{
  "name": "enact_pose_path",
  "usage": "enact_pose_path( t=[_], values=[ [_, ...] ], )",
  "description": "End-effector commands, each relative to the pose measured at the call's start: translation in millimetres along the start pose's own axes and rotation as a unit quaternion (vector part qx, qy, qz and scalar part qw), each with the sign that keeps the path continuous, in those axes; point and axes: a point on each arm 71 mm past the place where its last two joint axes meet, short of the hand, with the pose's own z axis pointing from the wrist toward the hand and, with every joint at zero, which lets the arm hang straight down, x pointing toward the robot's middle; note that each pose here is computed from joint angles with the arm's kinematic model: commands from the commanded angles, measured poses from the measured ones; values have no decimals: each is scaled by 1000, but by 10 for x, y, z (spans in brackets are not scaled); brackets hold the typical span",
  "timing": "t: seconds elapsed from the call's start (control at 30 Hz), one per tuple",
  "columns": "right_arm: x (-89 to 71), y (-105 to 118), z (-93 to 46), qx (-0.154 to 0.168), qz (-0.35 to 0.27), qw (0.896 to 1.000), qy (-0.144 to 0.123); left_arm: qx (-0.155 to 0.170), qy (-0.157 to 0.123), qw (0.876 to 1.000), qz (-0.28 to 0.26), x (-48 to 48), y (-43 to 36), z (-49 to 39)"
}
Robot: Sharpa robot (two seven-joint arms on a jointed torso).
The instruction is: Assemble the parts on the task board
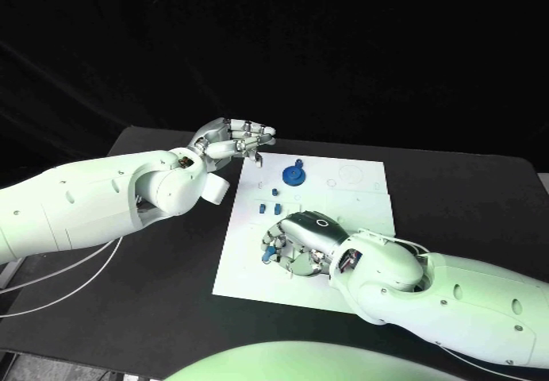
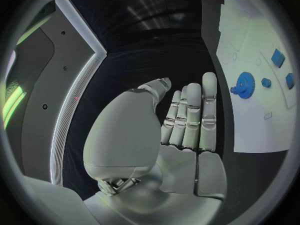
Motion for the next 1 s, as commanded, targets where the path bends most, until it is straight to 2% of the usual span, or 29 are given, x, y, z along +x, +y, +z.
enact_pose_path(
  t=[0.03, 0.2, 1.0],
  values=[
    [37, 1, 3, -2, -20, 1000, 20, 2, 9, 1000, -6, 25, -7, 2],
    [61, -16, 10, 4, -28, 999, 27, 2, 9, 1000, -6, 24, -7, 0],
    [138, 35, 47, 4, -52, 998, 27, 1, 10, 1000, -6, 16, -7, -10]
  ],
)
